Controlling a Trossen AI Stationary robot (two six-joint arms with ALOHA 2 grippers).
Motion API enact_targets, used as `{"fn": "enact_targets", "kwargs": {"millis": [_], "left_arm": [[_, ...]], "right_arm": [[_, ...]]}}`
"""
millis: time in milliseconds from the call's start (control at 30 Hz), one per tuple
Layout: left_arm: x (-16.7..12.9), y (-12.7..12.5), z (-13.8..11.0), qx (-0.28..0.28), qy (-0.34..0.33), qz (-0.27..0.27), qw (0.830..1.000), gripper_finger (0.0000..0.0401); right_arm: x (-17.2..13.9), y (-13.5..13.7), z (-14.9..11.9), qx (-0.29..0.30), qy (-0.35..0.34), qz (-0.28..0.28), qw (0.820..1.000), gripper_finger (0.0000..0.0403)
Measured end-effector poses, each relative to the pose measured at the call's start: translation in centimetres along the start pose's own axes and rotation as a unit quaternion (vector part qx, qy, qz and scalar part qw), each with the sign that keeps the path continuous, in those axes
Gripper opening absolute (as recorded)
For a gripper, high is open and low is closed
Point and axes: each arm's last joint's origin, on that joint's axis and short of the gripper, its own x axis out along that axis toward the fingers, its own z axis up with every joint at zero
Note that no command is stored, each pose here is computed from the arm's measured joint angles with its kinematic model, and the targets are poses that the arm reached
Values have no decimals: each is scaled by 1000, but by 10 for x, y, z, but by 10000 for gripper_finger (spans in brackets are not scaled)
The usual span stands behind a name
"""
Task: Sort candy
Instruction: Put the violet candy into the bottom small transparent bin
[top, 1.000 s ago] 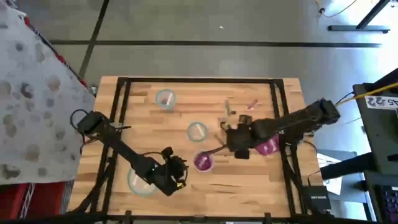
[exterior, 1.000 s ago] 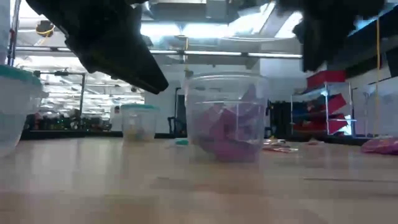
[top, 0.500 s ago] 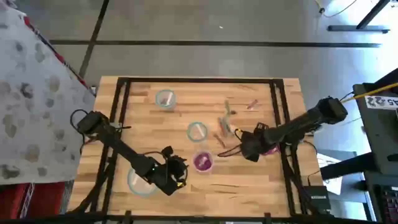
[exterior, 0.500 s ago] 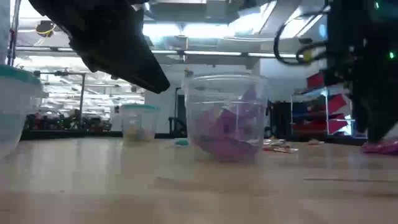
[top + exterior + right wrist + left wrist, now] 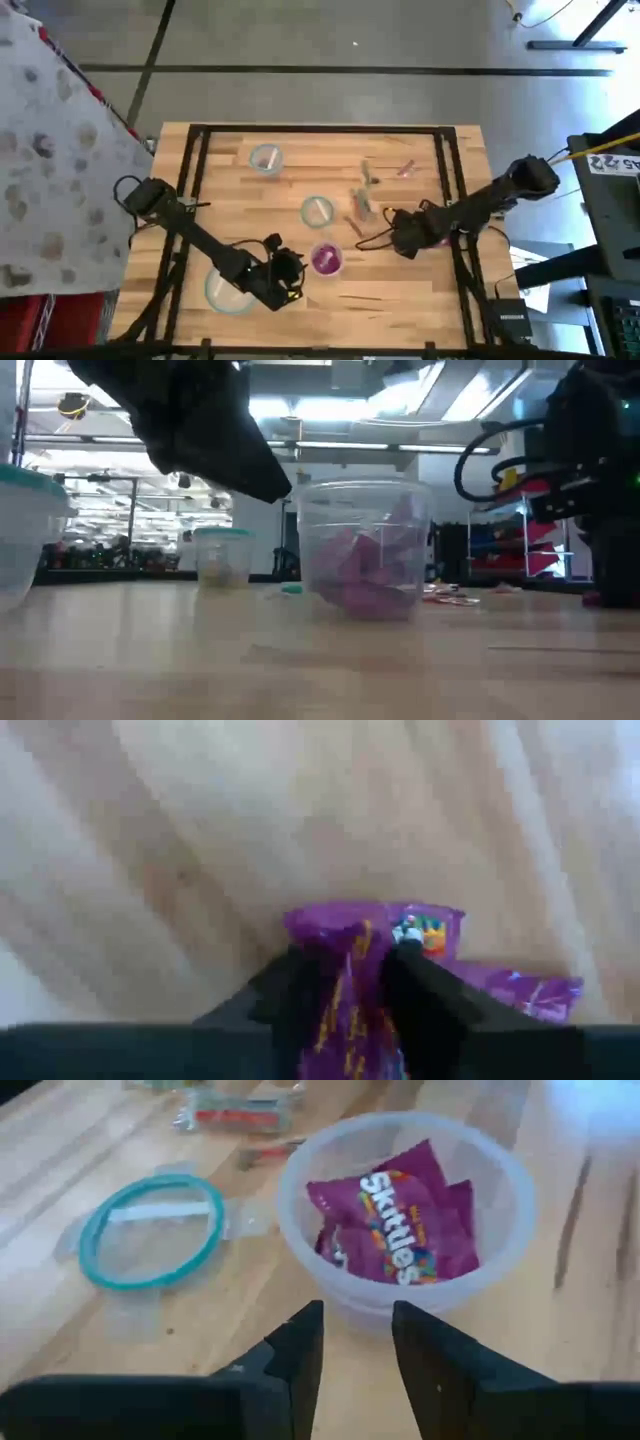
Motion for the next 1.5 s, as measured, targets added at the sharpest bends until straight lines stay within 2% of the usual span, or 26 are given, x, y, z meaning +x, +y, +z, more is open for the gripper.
{"fn": "enact_targets", "kwargs": {"millis": [100,300,433,533,667,733,833,1000,1133,1300,1500], "left_arm": [[0,0,0,0,0,0,1000,107],[-1,0,0,-5,0,-1,1000,107],[-1,0,-1,-9,1,0,1000,107],[-1,-1,-1,-8,2,-1,1000,107],[-2,-1,-2,-8,2,-2,1000,107],[-2,-1,-2,-8,2,-2,1000,107],[-2,-1,-1,-6,1,-2,1000,107],[-1,-1,-1,-6,1,-1,1000,107],[0,0,-1,-7,1,1,1000,107],[0,0,-1,-6,2,2,1000,107],[0,0,-1,-7,2,1,1000,107]], "right_arm": [[-14,3,9,-14,-17,-5,1000,10],[-50,9,29,-40,-67,-20,997,10],[-81,24,45,-87,-152,12,985,5],[-107,46,55,-133,-250,75,956,5],[-137,78,62,-212,-380,144,889,2],[-144,92,65,-235,-417,161,863,3],[-143,109,75,-261,-441,174,841,3],[-122,136,89,-316,-433,118,836,3],[-110,155,97,-343,-418,97,835,3],[-94,166,100,-377,-396,69,834,3],[-81,170,103,-383,-382,64,839,9]]}}
